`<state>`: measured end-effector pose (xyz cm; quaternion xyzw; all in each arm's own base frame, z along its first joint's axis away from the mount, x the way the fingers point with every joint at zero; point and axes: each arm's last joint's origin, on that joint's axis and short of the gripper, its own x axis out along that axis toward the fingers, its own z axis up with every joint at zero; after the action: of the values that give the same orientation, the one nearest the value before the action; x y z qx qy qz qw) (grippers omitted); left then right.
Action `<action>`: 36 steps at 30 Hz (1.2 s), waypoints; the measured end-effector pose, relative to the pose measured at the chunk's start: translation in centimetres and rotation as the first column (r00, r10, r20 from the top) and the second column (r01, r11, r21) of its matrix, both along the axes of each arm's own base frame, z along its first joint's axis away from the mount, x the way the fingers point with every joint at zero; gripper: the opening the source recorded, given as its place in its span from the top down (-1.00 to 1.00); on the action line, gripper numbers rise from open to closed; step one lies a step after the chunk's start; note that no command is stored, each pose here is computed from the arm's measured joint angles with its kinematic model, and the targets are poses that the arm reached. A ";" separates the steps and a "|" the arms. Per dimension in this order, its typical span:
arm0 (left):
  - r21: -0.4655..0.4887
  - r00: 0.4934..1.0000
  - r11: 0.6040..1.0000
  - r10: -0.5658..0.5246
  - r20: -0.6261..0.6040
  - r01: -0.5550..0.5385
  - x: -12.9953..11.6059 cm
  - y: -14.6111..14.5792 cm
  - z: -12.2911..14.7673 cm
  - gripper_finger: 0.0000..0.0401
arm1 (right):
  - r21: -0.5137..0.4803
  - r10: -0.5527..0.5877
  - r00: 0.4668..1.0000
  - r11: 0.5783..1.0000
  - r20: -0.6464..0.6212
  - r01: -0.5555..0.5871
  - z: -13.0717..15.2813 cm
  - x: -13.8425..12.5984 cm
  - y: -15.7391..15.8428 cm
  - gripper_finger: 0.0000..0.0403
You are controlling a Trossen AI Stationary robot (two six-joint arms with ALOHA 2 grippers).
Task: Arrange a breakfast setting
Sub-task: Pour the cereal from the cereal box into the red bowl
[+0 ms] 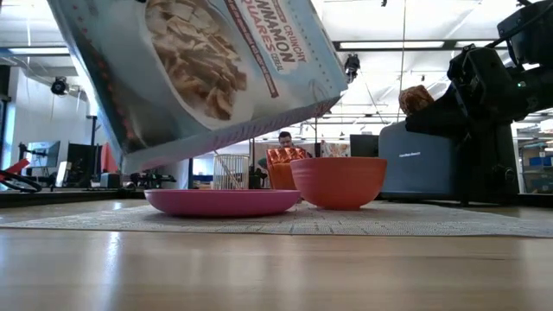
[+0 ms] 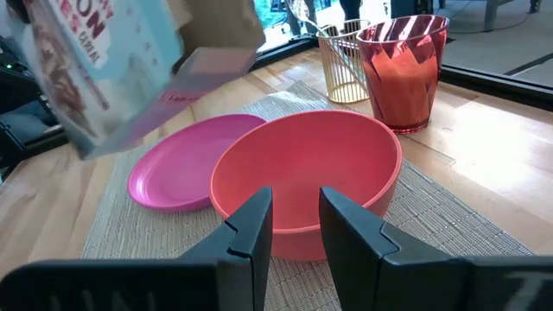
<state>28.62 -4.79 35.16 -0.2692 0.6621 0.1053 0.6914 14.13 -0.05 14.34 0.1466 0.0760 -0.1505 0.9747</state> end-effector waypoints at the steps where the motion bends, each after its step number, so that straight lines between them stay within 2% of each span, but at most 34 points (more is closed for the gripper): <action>1: -0.022 1.000 1.000 -0.001 0.001 0.001 0.0 0.2 0.0 0.09 | 0.000 0.000 1.000 1.000 0.000 0.000 0.0 0.0 0.0 0.57; 11: -0.151 0.998 0.987 0.061 0.003 -0.060 0.5 2.2 0.1 0.09 | 0.000 0.000 1.000 1.000 0.000 0.000 0.0 0.0 0.0 0.57; 19: -0.303 0.994 0.947 0.109 -0.024 -0.111 1.4 3.8 -0.4 0.09 | 0.000 0.000 1.000 1.000 0.000 0.000 0.0 0.0 0.0 0.57; 30: -0.370 0.986 0.915 0.160 -0.041 -0.164 1.7 5.3 -0.6 0.09 | 0.000 0.000 1.000 1.000 0.000 0.000 0.0 0.0 0.0 0.57; 36: -0.442 0.982 0.878 0.183 -0.047 -0.184 1.9 5.7 -0.5 0.09 | 0.000 0.000 1.000 1.000 0.000 0.000 0.0 0.0 0.0 0.57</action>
<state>30.50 0.88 34.70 -0.4810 0.6414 0.0169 0.5974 14.13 -0.05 14.33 0.1466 0.0761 -0.1505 0.9747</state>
